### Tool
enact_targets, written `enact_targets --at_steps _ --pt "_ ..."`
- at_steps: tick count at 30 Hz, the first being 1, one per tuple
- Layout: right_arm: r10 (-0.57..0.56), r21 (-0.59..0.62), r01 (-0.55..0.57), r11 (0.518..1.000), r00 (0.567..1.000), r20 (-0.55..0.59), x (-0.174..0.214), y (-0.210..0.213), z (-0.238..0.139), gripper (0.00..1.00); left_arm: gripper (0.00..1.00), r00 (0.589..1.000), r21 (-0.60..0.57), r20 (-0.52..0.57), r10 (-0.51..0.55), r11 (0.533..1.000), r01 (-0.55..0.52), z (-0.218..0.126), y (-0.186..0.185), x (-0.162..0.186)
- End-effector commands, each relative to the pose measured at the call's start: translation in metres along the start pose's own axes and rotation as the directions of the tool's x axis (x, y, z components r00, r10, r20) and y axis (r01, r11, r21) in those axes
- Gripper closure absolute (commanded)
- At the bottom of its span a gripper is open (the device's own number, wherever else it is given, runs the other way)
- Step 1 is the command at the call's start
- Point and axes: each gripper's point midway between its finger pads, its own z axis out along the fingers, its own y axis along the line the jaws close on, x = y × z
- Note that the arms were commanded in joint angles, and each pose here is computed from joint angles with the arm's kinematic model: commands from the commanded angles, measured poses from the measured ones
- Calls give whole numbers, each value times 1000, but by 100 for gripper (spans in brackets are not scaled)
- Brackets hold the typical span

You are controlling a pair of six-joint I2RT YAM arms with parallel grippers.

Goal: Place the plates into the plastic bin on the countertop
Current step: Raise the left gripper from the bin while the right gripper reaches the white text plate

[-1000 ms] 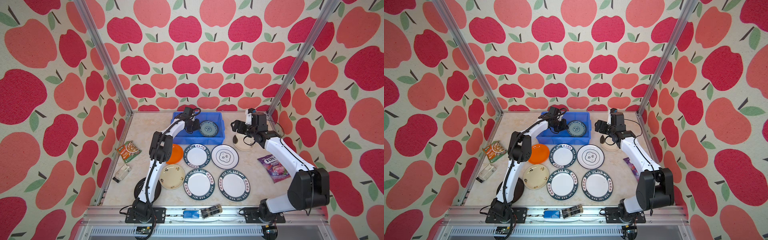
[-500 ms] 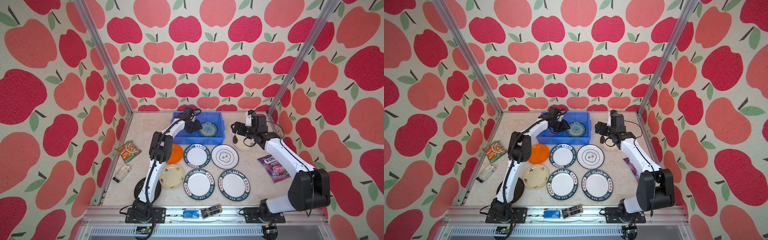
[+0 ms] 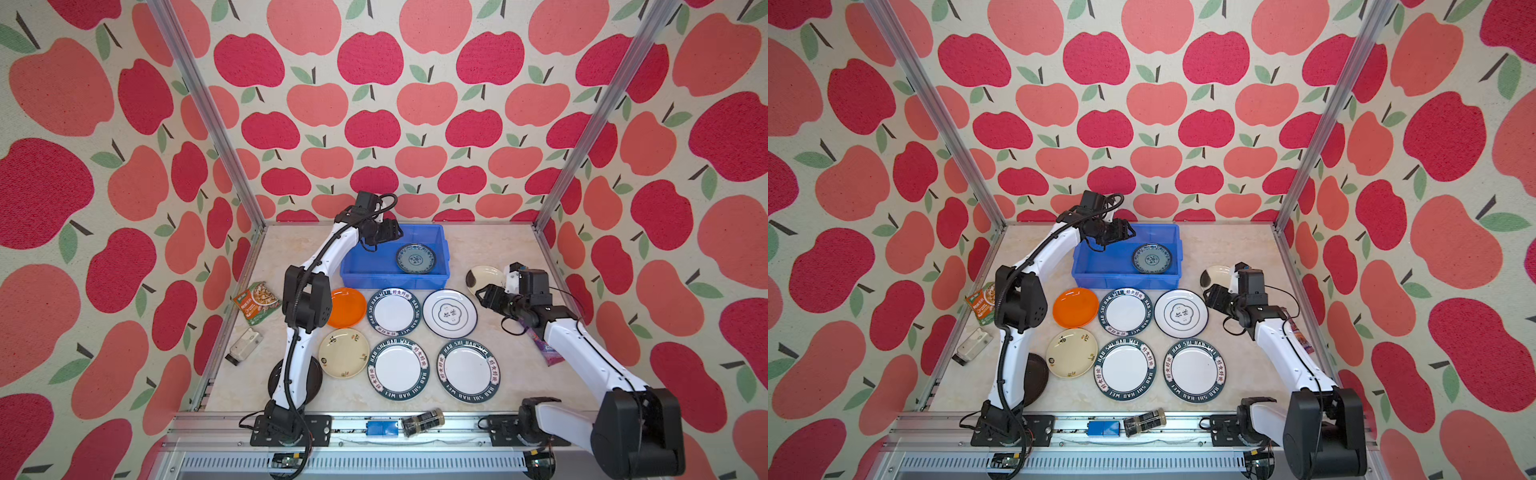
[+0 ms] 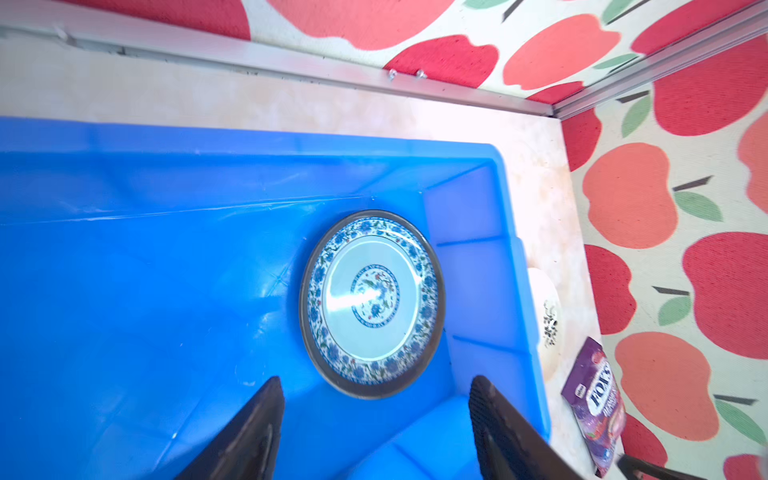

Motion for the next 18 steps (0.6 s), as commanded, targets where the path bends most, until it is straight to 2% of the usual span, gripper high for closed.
enact_targets --at_steps 1,5,9,18 --pt "98 -62 -100 993 995 -22 18 -2 7 32 27 997 118 69 23 992 -31 -42 -27 -5" --pt "151 -72 -152 986 988 -22 30 -10 16 37 27 995 214 86 -57 976 38 -68 -25 9" --pt "156 -38 -157 987 988 -23 35 -19 21 41 30 994 190 73 -78 980 62 -82 -14 26" --pt "190 -30 -192 981 980 -65 49 -30 37 43 31 987 152 79 -141 980 128 -95 12 43"
